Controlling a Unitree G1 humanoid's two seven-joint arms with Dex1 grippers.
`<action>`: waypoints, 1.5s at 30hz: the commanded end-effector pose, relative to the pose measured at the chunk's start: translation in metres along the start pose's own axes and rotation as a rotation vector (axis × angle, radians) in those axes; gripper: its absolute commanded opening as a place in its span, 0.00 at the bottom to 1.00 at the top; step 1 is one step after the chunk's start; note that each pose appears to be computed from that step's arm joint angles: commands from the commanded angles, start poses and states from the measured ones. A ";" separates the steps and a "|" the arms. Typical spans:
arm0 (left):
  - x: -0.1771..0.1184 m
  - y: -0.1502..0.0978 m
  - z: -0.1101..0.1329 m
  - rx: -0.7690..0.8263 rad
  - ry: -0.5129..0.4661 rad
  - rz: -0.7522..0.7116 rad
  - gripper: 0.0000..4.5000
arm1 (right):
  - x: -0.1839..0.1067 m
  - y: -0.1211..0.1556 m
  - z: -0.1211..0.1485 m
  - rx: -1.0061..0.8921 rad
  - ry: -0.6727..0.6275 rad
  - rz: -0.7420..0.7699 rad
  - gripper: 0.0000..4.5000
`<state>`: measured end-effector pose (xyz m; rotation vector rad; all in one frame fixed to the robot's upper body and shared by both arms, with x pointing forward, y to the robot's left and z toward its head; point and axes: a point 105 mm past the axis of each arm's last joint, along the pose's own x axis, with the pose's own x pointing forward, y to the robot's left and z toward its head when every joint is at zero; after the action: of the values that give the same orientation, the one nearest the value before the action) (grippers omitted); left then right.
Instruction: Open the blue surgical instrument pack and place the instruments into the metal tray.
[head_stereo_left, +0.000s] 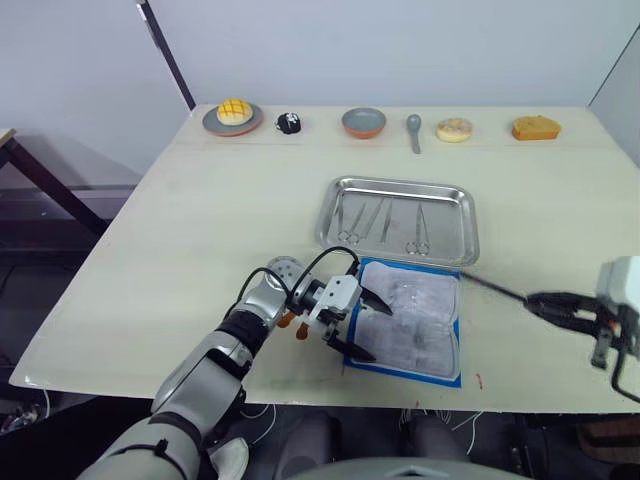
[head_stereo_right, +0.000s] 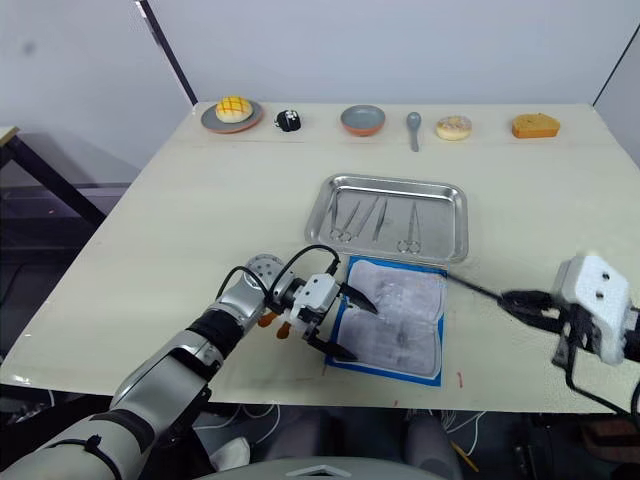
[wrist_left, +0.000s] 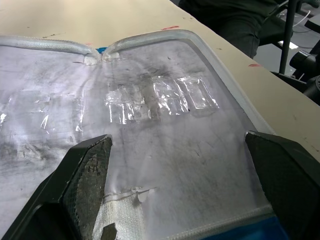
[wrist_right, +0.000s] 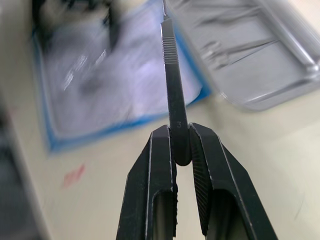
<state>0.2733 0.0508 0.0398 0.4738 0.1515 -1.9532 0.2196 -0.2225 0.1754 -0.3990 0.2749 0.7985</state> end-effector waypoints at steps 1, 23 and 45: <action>0.011 -0.043 -0.048 -0.217 0.091 -0.122 1.00 | 0.015 -0.008 0.010 0.095 -0.059 -0.075 0.01; 0.008 -0.043 -0.048 -0.229 0.081 -0.079 1.00 | 0.146 -0.065 0.015 0.415 -0.003 -0.512 0.01; 0.008 -0.040 -0.046 -0.216 0.072 -0.057 1.00 | 0.177 -0.060 -0.010 0.535 0.156 -0.551 0.11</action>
<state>0.2740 0.0567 0.0390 0.4517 0.1460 -1.9088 0.3752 -0.1561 0.0950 -0.0191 0.5499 0.1148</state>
